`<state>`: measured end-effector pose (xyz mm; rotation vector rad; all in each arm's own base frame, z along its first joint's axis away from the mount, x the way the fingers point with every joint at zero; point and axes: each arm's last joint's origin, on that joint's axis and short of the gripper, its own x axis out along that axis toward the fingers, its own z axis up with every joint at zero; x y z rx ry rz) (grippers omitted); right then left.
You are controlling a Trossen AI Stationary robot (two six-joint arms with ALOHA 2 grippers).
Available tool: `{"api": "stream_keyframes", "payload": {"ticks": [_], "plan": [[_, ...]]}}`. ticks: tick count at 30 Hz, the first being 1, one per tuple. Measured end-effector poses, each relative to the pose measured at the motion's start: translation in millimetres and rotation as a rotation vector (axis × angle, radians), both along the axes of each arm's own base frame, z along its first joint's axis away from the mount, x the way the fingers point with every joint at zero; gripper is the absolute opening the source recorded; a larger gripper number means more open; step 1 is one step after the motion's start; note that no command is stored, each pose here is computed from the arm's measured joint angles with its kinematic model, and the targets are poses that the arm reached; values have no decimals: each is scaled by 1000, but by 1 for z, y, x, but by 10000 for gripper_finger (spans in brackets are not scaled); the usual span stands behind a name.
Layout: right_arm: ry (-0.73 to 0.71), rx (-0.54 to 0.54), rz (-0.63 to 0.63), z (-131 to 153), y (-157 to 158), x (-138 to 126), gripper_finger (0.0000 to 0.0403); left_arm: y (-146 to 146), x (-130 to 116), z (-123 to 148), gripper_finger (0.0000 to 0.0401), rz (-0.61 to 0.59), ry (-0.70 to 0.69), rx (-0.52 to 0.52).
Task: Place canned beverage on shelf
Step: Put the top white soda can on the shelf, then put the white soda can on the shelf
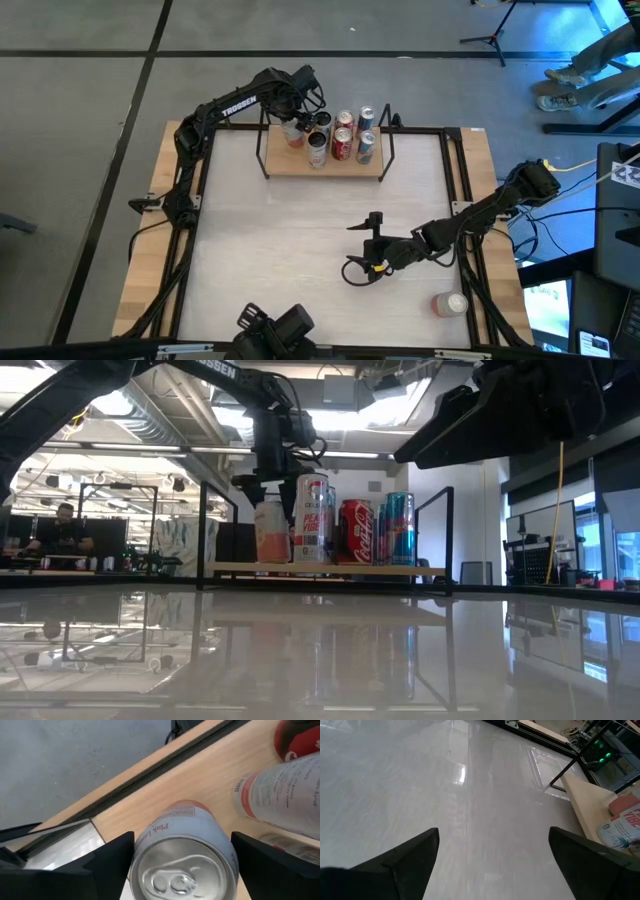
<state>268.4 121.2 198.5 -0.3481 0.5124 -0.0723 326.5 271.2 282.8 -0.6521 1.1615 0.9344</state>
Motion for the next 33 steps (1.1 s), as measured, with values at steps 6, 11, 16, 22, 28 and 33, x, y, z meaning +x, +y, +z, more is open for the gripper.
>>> {"api": "stream_keyframes", "payload": {"ticks": [6,11,16,22,28,33], "plan": [[0,-1,0,0,0,0,372,0,-1,-1,319,-8,10,-8],[0,-1,-1,0,0,0,372,-2,-2,12,319,-26,12,1],[0,-1,-1,0,0,0,372,-4,-2,35,320,-29,-17,54],[0,-1,-1,0,0,0,372,-21,-7,73,320,-47,63,172],[2,-2,-1,0,0,0,372,-66,-11,113,320,-137,50,297],[3,-3,-1,0,0,0,372,-112,-14,142,320,-242,-11,376]]}}
